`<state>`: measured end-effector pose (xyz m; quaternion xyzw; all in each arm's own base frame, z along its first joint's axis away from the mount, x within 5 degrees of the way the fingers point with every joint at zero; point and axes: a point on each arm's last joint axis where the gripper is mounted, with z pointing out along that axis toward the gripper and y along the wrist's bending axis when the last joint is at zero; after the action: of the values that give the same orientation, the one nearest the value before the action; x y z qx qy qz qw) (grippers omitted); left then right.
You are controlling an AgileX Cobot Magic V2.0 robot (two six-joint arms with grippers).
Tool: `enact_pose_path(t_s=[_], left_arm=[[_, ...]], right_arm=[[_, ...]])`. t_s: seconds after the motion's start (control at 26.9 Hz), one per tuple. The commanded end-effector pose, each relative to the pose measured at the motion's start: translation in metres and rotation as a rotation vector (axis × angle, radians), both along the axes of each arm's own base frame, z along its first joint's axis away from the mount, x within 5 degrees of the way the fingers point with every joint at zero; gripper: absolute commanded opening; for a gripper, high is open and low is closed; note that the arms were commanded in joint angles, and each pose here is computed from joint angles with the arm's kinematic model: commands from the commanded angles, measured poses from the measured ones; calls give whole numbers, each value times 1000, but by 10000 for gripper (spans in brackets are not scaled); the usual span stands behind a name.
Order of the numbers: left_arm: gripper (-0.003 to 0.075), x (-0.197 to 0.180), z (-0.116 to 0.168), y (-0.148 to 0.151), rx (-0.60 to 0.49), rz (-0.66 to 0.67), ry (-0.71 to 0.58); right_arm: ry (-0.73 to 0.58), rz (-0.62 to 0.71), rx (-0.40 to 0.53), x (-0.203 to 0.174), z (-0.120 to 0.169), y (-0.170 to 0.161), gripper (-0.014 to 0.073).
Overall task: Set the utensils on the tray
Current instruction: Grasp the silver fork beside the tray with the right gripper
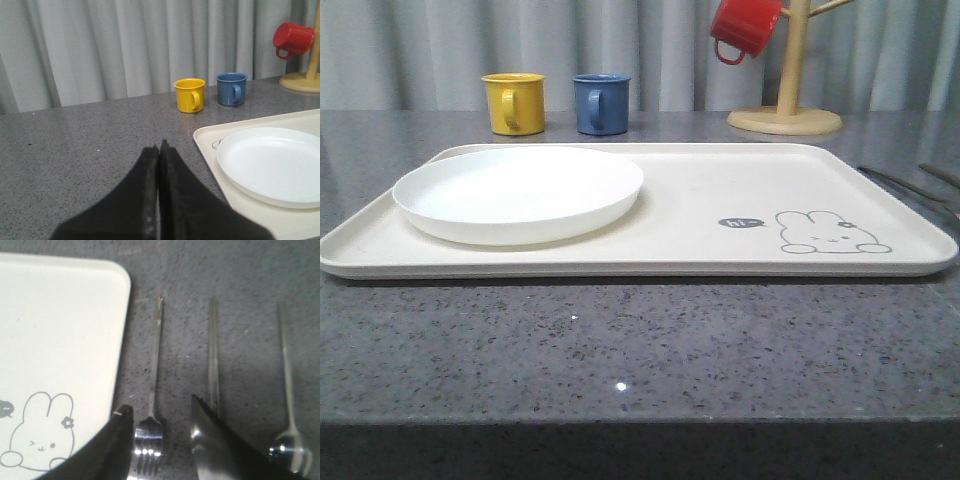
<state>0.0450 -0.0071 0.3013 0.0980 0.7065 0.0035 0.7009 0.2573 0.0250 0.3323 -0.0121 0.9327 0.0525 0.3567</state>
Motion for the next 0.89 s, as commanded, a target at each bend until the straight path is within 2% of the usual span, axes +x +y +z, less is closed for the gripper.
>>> enact_pose_path(t_s=[0.0,0.22,0.52,0.6,0.78,0.86], left_arm=[[-18,-1,16,0,-32,3,-96],[-18,-1,16,0,-32,3,-96],[-18,-1,16,0,-32,3,-96],[-18,-1,16,0,-32,3,-96],[-18,-1,16,0,-32,3,-96],[-18,-1,16,0,-32,3,-96]], right_arm=[[20,35,-15,28,6,9,307],[156,36,-25,72,-31,13,307],[251,37,-32,88,-63,14,301],[256,37,-33,87,-64,14,235],[264,38,-33,86,-63,14,-24],[256,39,-34,84,-59,14,-23]])
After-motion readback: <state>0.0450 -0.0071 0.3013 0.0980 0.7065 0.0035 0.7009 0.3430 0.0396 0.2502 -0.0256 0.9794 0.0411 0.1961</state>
